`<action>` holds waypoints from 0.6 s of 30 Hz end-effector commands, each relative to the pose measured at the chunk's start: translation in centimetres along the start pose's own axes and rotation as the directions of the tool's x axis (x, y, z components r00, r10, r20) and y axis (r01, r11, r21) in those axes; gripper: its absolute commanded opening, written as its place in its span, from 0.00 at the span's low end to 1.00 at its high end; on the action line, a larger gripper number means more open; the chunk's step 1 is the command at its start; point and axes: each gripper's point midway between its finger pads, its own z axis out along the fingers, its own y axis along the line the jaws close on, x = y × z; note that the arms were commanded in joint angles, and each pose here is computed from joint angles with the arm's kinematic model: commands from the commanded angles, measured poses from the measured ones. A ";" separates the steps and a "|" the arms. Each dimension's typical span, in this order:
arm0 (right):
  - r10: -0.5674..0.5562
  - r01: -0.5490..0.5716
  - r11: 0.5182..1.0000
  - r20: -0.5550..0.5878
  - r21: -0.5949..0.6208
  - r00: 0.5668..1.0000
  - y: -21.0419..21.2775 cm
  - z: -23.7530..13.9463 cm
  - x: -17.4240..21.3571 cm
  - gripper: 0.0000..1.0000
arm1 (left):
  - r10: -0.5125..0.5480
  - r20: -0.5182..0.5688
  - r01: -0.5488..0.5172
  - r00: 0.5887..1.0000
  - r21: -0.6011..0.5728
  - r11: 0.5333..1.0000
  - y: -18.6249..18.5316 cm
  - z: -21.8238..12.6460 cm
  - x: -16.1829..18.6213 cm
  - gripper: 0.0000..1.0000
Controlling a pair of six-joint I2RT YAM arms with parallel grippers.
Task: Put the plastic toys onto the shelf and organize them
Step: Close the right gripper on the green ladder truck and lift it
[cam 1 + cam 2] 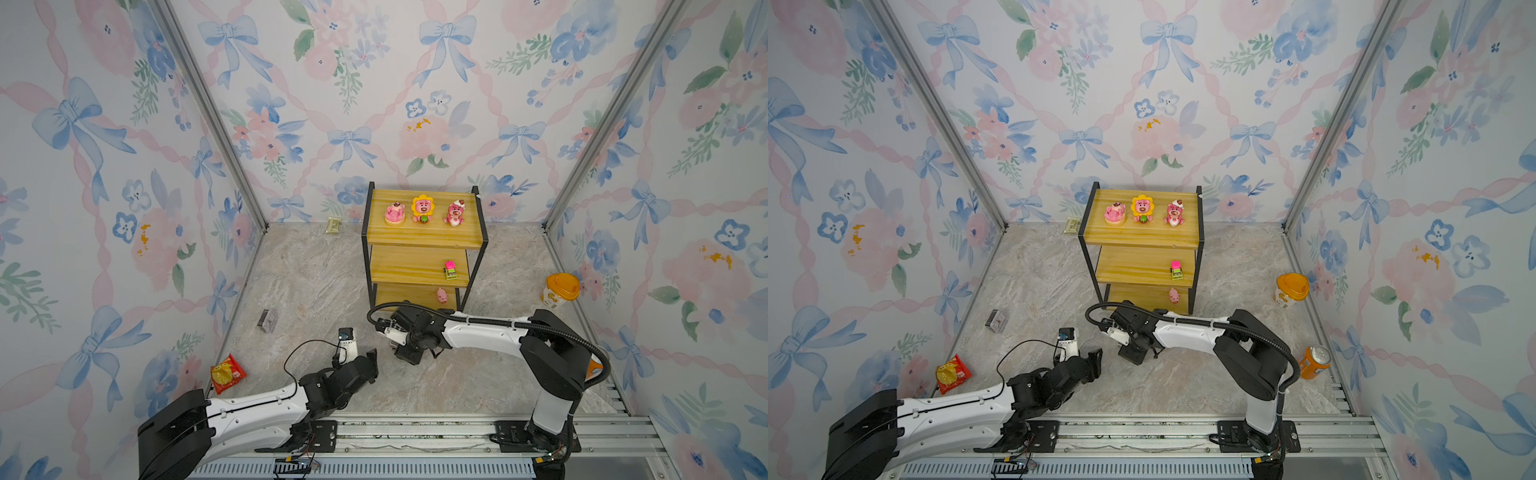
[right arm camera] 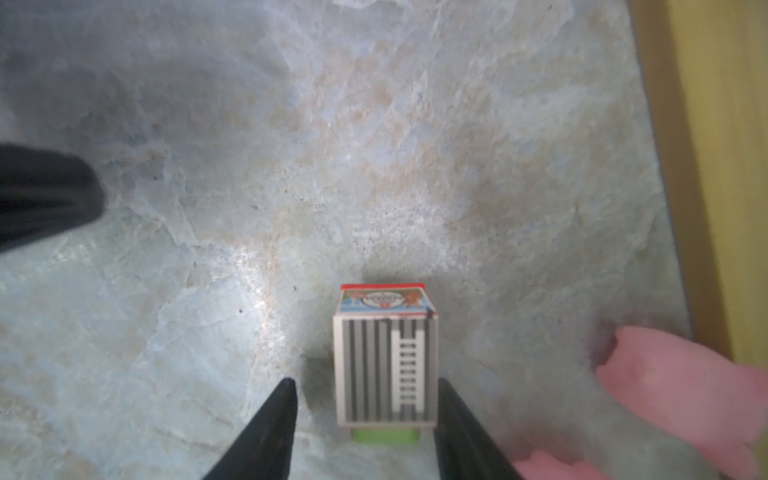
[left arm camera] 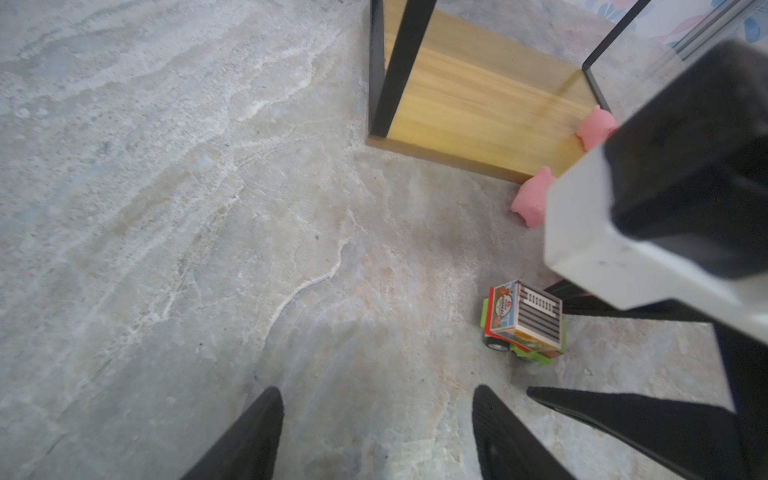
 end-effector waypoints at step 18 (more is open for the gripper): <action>0.078 -0.075 0.997 0.160 -0.021 0.984 -0.1 0.6 0.4 0.48 | 0.021 -0.005 -0.021 1.000 -0.033 0.999 0.9 0.1 0.2 0.73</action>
